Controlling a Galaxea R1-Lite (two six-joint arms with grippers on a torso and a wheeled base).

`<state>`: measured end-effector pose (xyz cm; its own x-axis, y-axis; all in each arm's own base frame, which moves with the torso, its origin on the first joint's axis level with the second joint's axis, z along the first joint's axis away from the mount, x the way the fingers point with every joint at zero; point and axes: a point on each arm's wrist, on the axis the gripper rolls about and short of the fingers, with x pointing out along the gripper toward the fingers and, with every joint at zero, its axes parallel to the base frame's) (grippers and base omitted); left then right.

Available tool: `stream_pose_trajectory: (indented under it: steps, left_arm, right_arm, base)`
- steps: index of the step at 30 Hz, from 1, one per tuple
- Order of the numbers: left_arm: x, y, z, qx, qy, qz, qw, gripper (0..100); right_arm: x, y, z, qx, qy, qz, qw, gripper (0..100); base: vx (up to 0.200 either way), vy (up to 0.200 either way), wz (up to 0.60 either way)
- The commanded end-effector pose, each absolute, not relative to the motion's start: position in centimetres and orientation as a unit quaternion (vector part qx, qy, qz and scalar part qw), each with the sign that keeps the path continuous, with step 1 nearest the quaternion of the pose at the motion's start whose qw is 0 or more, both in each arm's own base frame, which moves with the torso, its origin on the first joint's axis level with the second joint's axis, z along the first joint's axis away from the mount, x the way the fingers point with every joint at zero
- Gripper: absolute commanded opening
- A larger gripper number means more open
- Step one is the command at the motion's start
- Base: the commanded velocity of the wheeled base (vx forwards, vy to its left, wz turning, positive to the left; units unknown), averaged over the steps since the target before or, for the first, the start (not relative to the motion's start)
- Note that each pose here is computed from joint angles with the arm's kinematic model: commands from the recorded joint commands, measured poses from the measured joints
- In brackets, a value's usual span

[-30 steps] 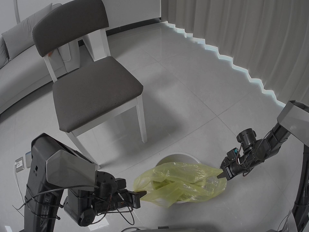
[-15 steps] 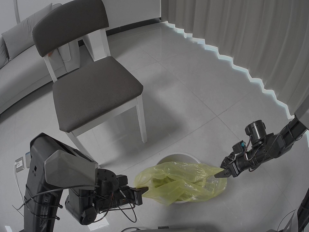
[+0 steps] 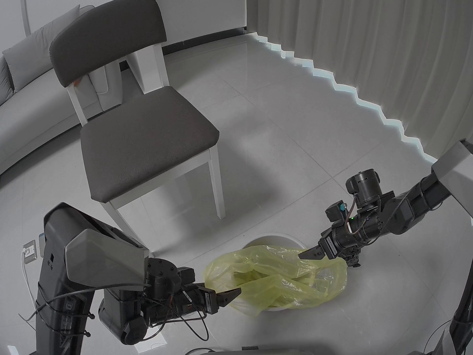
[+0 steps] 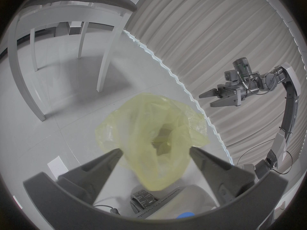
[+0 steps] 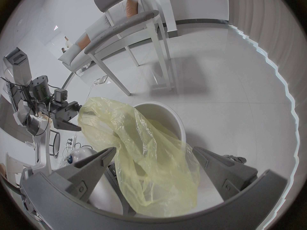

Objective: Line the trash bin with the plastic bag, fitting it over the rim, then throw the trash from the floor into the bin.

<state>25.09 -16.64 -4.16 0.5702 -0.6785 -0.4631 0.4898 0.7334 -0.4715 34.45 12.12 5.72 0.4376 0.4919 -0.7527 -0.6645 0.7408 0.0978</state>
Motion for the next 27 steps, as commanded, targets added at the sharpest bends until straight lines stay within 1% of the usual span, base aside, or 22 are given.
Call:
stream_pose_trajectory:
  steps: [1, 6, 17, 18, 21, 25, 27]
  left_arm:
    - [25.1, -16.7, -3.4, -0.150, 0.305, -0.338, 0.878, 100]
    - [24.9, -16.7, -3.5, -0.147, 0.308, -0.336, 0.878, 100]
    - [25.2, -16.8, -3.6, -0.148, 0.305, -0.334, 0.879, 100]
    - [25.3, -16.8, -3.7, -0.148, 0.305, -0.334, 0.880, 100]
    - [25.3, -16.7, -3.7, -0.149, 0.306, -0.332, 0.880, 100]
    - [25.4, -16.6, -3.7, -0.150, 0.306, -0.330, 0.881, 100]
    - [25.3, -16.5, -3.6, -0.150, 0.305, -0.329, 0.881, 100]
  right_arm:
    - [36.5, 13.4, 3.0, -0.112, 0.416, 0.352, 0.831, 100]
    - [37.9, 13.9, 1.1, -0.119, 0.422, 0.356, 0.825, 100]
    - [38.4, 14.7, -0.2, -0.135, 0.423, 0.368, 0.817, 100]
    - [38.4, 14.7, -0.2, -0.138, 0.421, 0.370, 0.817, 0]
    - [38.4, 14.6, 0.0, -0.136, 0.421, 0.368, 0.818, 0]
    - [38.2, 14.5, 0.2, -0.134, 0.433, 0.367, 0.812, 0]
    - [38.1, 14.4, 0.8, -0.134, 0.431, 0.367, 0.813, 0]
  base:
    - [0.000, 0.000, 0.00]
    - [0.000, 0.000, 0.00]
    - [0.000, 0.000, 0.00]
    - [0.000, 0.000, 0.00]
    - [0.000, 0.000, 0.00]
    - [0.000, 0.000, 0.00]
    - [0.000, 0.000, 0.00]
